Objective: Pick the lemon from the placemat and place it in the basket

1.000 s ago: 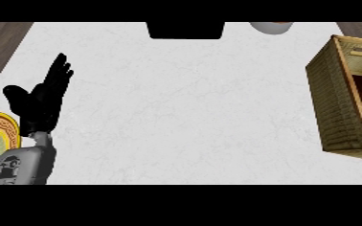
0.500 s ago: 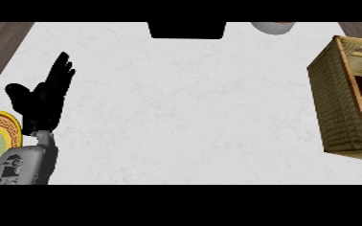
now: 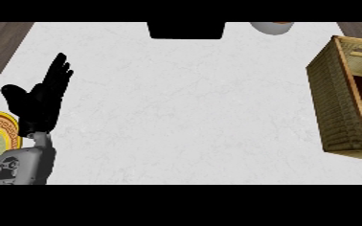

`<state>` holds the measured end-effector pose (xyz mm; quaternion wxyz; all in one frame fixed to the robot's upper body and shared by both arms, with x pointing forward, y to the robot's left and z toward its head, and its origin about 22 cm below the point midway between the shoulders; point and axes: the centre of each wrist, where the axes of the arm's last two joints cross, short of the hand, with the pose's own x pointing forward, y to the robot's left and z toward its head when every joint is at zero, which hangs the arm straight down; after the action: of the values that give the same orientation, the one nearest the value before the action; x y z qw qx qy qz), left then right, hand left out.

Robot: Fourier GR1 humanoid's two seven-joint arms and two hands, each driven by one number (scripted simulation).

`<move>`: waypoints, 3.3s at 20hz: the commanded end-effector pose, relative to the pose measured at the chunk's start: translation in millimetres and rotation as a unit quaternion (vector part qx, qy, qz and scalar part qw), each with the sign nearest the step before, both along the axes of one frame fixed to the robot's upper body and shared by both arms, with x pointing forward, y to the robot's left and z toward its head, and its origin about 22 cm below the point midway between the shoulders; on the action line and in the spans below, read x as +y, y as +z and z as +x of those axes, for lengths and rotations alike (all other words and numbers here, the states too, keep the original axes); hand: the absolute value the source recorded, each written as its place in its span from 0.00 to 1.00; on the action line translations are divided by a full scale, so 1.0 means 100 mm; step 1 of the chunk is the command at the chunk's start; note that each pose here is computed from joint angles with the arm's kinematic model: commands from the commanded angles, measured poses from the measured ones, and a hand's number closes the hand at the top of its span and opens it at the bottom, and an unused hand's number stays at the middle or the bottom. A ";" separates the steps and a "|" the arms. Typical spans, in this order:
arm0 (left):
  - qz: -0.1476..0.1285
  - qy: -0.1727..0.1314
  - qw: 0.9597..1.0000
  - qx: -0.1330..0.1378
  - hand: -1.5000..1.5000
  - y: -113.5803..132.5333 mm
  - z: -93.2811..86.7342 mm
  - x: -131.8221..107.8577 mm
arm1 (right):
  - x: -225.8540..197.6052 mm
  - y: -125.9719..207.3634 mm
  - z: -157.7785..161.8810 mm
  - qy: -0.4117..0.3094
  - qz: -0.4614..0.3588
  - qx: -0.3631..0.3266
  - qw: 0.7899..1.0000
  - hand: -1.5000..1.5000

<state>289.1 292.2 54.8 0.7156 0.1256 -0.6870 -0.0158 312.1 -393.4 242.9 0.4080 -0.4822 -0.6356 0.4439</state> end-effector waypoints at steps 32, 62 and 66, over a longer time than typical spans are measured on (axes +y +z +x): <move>0.000 0.003 1.000 0.005 0.50 -0.09 0.06 -0.12 | -0.25 -0.59 0.42 -0.025 -0.092 0.128 0.987 1.00; 0.004 0.011 1.000 0.005 0.50 -0.08 0.01 -0.05 | -0.64 -0.40 0.38 -0.065 0.225 0.095 0.968 0.00; 0.000 0.010 1.000 0.011 0.50 -0.13 0.01 0.09 | -0.87 -0.24 0.32 -0.114 0.318 0.076 0.938 0.00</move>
<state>288.7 294.5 43.7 0.7197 0.1327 -0.6814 -0.0103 350.9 -468.0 208.7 0.6099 -0.3830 -0.6376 0.2736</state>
